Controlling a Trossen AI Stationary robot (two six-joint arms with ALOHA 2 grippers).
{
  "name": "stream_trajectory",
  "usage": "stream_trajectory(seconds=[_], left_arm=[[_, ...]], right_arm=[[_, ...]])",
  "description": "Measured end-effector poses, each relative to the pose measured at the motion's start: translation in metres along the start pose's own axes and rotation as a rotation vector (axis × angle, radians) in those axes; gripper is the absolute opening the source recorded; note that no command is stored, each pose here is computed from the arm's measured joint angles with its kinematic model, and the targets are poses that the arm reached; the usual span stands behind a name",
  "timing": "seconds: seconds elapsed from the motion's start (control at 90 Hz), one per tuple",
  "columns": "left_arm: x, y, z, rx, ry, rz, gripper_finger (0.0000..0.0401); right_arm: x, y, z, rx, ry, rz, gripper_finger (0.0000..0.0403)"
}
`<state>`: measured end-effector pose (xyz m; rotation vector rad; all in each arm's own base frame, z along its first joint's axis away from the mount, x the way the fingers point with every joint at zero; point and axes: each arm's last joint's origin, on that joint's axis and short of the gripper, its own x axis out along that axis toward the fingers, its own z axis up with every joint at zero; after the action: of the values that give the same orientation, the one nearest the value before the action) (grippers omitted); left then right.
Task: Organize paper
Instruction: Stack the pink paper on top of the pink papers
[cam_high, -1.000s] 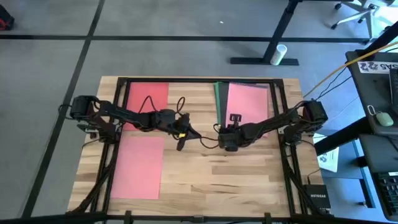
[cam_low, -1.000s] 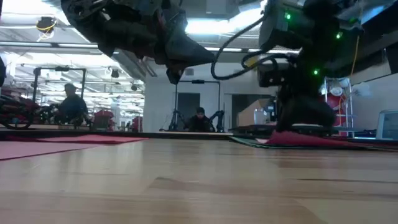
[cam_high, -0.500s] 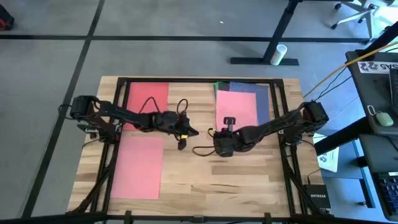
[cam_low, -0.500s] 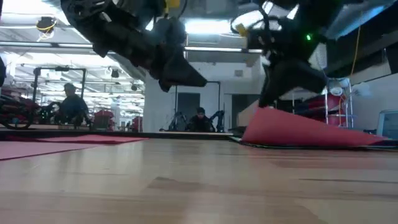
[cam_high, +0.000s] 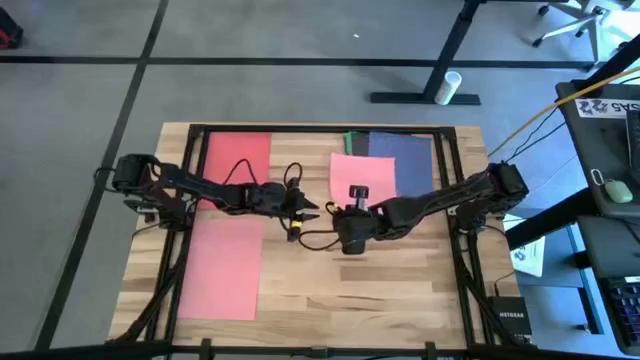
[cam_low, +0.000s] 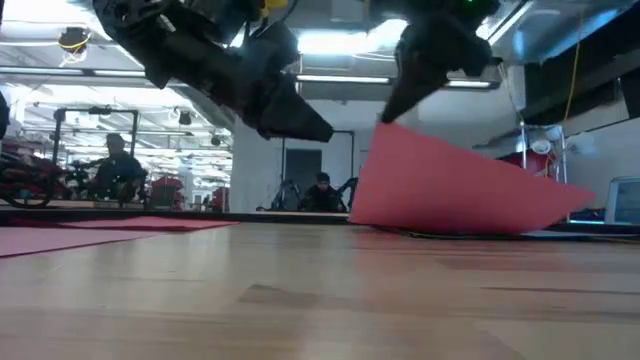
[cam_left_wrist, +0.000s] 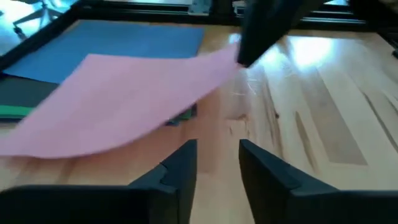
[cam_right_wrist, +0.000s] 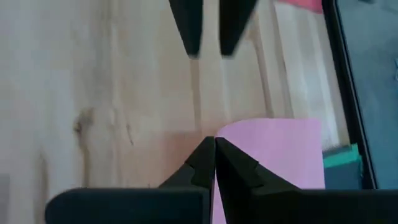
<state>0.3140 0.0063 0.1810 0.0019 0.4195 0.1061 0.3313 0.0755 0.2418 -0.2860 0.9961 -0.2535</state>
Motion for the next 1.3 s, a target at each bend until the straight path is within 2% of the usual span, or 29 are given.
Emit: stream_trajectory(seconds=[0.244, 0.578, 0.722, 0.9, 1.3], left_arm=[[0.0, 0.0, 0.005, 0.004, -0.051, 0.001, 0.0126], [0.003, -0.022, 0.0, 0.11, -0.048, -0.076, 0.0126], [0.003, -0.023, 0.001, 0.117, -0.057, -0.076, 0.0126], [0.004, -0.018, 0.002, 0.109, -0.068, -0.049, 0.0126], [0.017, -0.03, 0.001, 0.139, -0.051, -0.075, 0.0115]], right_arm=[[-0.004, 0.004, 0.009, 0.026, -0.062, 0.092, 0.0], [-0.004, 0.004, 0.012, 0.018, -0.089, 0.095, 0.0], [-0.005, 0.005, 0.015, 0.03, -0.117, 0.1, 0.0], [-0.005, 0.006, 0.019, 0.04, -0.15, 0.16, 0.0], [-0.005, 0.005, 0.02, 0.027, -0.162, 0.151, 0.0]])
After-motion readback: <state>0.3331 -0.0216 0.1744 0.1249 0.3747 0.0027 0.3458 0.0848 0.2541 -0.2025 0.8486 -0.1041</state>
